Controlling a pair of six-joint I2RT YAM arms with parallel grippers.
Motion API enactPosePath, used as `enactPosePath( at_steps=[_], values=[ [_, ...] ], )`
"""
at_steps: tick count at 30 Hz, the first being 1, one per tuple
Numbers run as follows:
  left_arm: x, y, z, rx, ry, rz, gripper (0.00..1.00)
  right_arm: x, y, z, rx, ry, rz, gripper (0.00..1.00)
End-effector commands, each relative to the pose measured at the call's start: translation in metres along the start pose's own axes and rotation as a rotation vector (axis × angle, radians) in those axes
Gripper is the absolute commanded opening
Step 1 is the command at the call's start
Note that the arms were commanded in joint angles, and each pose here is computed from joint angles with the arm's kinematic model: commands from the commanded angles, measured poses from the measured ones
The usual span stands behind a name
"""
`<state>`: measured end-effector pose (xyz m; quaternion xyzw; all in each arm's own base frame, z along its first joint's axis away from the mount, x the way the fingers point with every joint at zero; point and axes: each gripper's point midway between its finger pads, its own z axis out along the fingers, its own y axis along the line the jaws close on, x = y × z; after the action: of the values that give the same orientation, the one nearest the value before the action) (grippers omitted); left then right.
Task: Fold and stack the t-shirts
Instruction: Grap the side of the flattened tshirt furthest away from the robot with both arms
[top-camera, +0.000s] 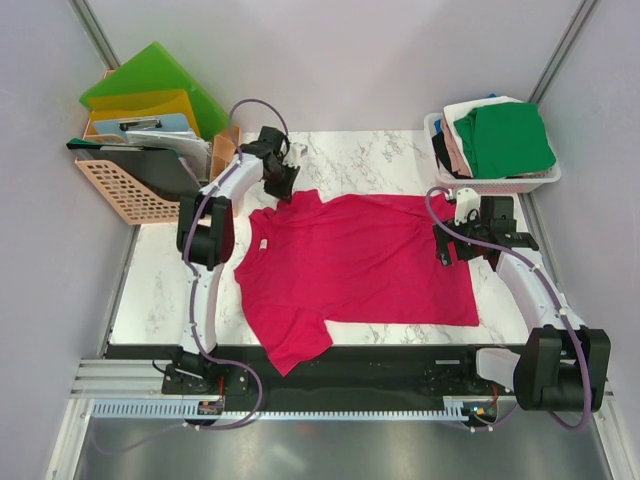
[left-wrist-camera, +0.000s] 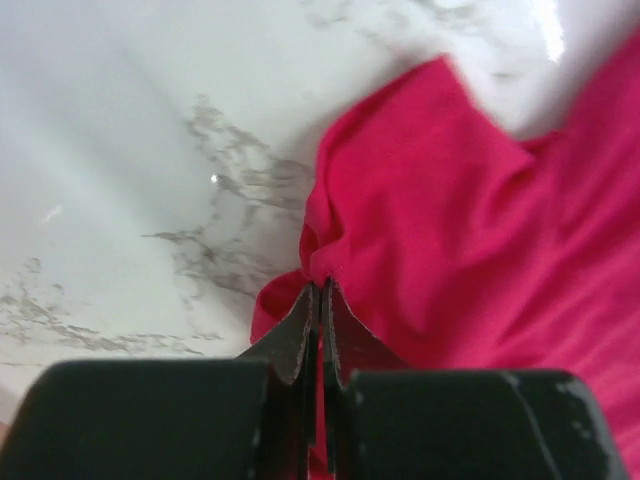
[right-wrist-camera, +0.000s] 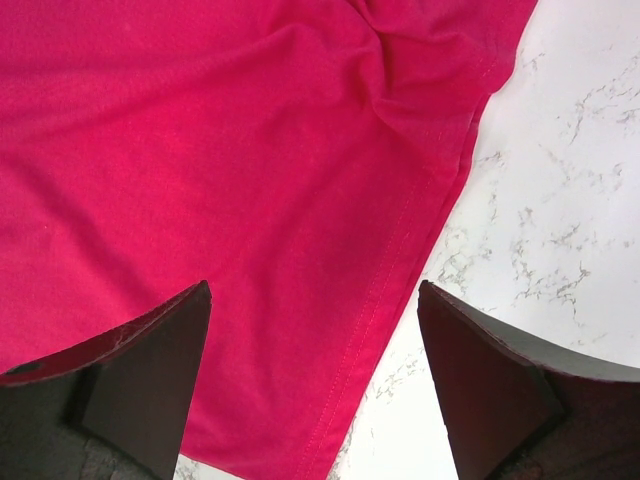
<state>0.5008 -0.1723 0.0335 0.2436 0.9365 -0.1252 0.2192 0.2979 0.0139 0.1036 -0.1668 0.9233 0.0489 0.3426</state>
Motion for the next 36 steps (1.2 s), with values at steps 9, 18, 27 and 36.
enactPosePath(
  at_steps=[9,18,27,36],
  values=[
    [-0.058,-0.070,-0.148,0.016,-0.304,0.181,0.02,-0.006,0.002,0.000,-0.014,-0.024,-0.023,0.92],
    [0.047,-0.107,-0.174,0.145,-0.174,0.107,0.02,-0.016,-0.001,-0.008,0.003,-0.058,-0.037,0.93],
    [0.085,-0.109,-0.177,0.131,-0.150,0.102,0.02,-0.023,-0.013,-0.004,0.046,-0.036,-0.020,0.93],
    [0.109,-0.108,-0.160,0.136,-0.112,0.076,0.02,-0.053,-0.029,0.032,0.023,0.019,0.049,0.89]
  ],
)
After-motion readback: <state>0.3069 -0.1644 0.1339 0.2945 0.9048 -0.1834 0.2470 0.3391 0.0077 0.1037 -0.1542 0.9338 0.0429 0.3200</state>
